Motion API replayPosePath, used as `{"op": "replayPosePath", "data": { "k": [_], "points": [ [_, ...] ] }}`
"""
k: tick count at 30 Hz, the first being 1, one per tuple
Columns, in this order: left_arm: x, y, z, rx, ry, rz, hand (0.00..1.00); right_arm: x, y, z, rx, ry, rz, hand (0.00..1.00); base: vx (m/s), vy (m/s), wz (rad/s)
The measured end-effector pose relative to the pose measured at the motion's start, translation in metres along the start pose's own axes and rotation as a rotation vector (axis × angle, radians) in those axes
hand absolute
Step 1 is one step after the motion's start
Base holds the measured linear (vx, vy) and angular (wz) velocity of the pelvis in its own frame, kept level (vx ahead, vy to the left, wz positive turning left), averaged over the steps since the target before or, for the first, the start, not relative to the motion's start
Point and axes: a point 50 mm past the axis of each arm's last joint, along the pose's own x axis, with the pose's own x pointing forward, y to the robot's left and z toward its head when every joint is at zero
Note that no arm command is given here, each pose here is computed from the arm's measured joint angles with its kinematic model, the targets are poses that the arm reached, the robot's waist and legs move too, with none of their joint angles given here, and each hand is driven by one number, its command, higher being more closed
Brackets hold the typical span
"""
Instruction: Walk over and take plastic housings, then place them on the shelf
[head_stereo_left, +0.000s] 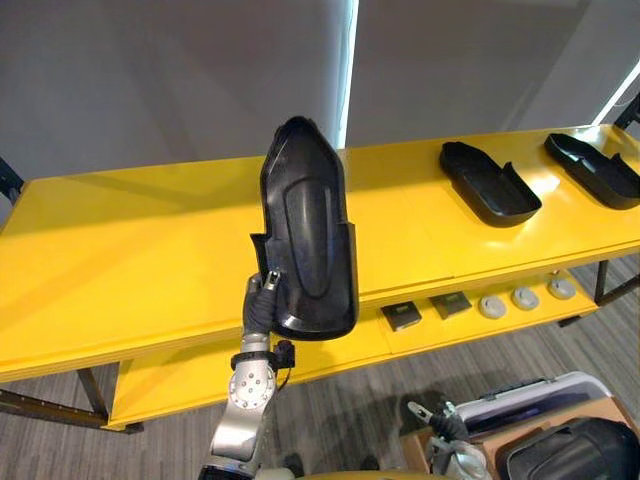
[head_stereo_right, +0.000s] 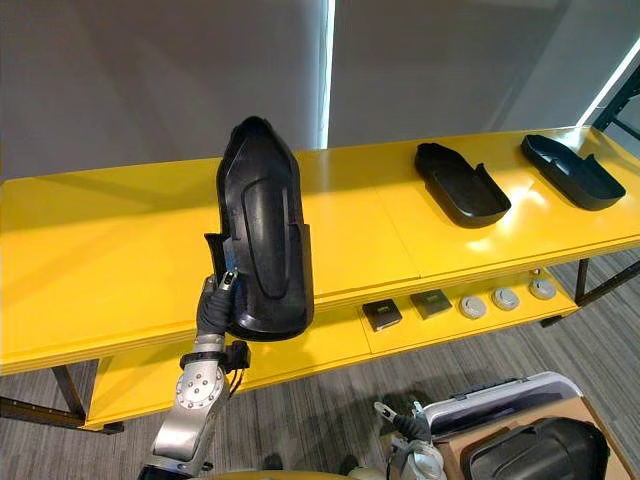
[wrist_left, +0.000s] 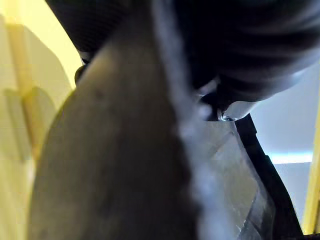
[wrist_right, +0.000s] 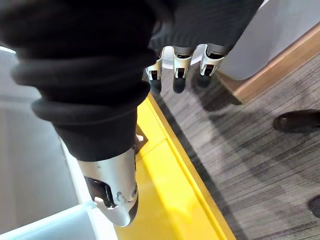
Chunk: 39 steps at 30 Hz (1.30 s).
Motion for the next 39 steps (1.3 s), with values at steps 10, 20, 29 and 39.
{"op": "replayPosePath", "data": {
  "k": [10, 20, 29, 39],
  "points": [
    [0.047, 0.007, 0.015, 0.035, -0.020, 0.119, 1.00, -0.001, -0.012, -0.002, -0.060, 0.006, -0.014, 0.00, -0.13, 0.022, -0.04],
    [0.086, 0.010, 0.024, 0.095, 0.025, 0.182, 1.00, -0.002, -0.009, -0.003, -0.070, 0.010, 0.004, 0.00, 0.05, 0.009, -0.07],
    [0.115, 0.018, 0.031, 0.121, 0.079, 0.221, 0.00, 0.006, 0.004, 0.017, -0.087, -0.046, 0.048, 0.00, 0.08, -0.002, -0.07],
    [0.128, 0.021, 0.039, -0.002, 0.122, 0.255, 0.00, 0.007, 0.005, 0.019, -0.087, -0.051, 0.050, 0.00, -0.06, 0.019, -0.01]
  ]
}}
